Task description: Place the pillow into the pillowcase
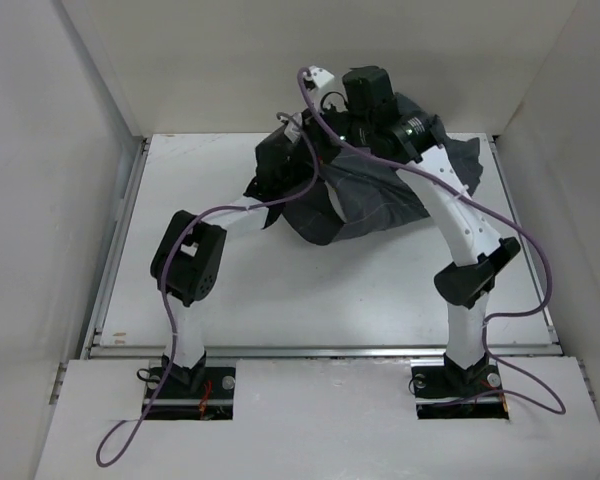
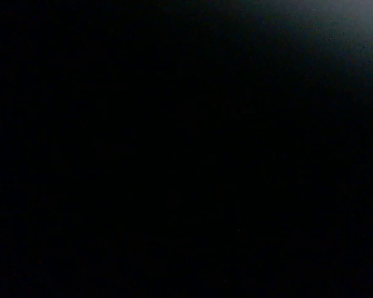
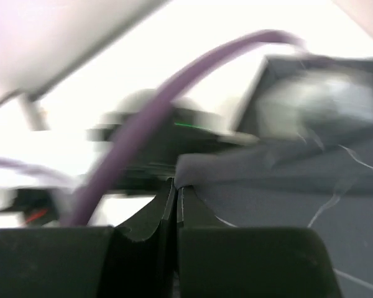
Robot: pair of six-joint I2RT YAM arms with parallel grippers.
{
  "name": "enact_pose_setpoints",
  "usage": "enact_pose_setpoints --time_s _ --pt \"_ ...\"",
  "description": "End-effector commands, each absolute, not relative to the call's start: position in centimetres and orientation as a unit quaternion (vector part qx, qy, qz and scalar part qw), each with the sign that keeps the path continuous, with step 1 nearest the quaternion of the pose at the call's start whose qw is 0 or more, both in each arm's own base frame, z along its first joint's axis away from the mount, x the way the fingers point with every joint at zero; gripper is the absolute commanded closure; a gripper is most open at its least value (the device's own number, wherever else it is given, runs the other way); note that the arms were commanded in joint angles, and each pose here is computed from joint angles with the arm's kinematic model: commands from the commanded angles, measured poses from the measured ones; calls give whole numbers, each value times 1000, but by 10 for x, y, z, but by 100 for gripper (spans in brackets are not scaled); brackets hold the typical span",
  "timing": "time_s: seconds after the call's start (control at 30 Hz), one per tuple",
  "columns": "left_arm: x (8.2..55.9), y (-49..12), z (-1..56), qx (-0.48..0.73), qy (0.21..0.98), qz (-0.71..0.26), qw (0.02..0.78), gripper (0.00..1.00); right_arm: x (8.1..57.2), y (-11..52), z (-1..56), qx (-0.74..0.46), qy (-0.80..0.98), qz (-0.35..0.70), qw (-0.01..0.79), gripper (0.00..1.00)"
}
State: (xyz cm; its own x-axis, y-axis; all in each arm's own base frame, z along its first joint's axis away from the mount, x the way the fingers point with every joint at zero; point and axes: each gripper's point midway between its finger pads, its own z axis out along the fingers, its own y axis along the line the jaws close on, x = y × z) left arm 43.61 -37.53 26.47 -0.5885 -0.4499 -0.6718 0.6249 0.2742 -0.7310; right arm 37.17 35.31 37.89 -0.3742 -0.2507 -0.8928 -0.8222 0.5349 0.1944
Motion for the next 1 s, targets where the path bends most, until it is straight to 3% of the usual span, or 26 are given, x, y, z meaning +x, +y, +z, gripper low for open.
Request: enact_pose_setpoints --time_s 0.0,0.23,0.4,0.47,0.5,0.6,0.7,0.83,0.97 --pt "456 -393 229 -11 682 -596 423 100 225 406 482 -467 585 535 392 100" --pt "475 -375 169 -73 730 -546 404 100 213 403 488 -459 581 548 389 100" --pt "454 -360 199 -35 737 -521 429 100 243 394 473 -418 628 508 416 100" --pt "439 -348 186 -26 772 -483 413 81 270 383 457 -390 661 482 422 100" --pt "427 -345 203 -17 773 -476 420 50 278 377 458 -373 670 479 428 100" --pt "400 -320 179 -7 813 -421 401 20 312 349 452 -328 695 447 457 100" --pt "368 -292 162 -9 850 -373 372 13 345 325 440 -289 716 424 472 100" --pt "336 -258 143 -21 881 -322 347 13 357 307 435 -276 721 419 479 100" --pt "313 -228 179 -36 868 -316 381 11 351 320 412 -296 721 442 444 100"
